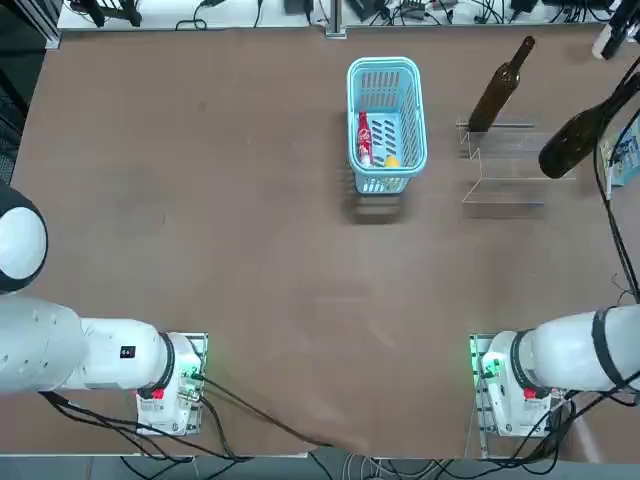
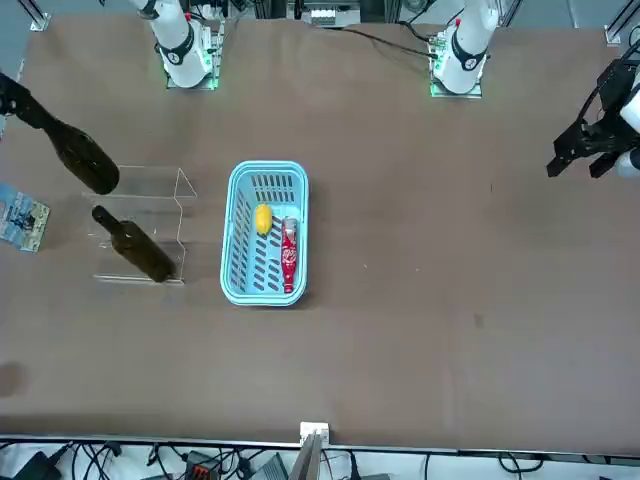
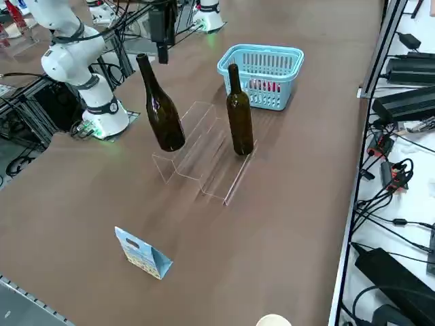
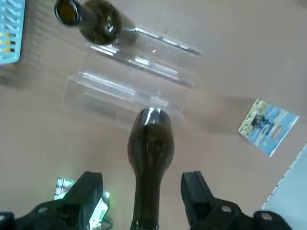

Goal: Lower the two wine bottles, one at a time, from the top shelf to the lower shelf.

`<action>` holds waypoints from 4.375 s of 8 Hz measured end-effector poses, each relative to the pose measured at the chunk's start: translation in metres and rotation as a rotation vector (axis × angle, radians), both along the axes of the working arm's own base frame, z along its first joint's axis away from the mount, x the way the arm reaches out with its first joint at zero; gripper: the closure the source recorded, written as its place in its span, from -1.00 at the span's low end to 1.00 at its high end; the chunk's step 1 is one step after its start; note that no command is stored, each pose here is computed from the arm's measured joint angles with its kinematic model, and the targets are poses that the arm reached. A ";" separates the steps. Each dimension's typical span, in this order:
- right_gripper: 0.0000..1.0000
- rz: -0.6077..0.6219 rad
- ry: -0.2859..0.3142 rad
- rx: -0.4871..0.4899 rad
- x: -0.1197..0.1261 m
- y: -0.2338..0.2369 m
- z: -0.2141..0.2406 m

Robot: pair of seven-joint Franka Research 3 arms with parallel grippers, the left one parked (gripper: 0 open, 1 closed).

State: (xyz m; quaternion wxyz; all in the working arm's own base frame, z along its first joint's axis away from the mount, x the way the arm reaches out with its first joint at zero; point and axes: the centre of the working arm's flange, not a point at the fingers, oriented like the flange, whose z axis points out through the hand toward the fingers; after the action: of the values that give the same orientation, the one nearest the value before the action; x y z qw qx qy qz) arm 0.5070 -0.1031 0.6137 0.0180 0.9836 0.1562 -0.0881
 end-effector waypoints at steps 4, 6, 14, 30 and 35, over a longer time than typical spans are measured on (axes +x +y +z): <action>-1.00 -0.019 0.021 0.014 -0.034 -0.014 -0.017; -0.96 -0.020 0.023 0.013 -0.047 -0.017 -0.022; -0.37 -0.018 0.028 -0.021 -0.053 -0.023 -0.031; 0.22 -0.011 0.016 -0.024 -0.051 -0.020 -0.030; 0.22 0.090 -0.033 -0.043 -0.020 -0.014 -0.010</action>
State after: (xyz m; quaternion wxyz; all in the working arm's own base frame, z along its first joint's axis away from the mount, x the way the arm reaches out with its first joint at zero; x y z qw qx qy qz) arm 0.4868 -0.1168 0.6041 0.0455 0.9763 0.1982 -0.0742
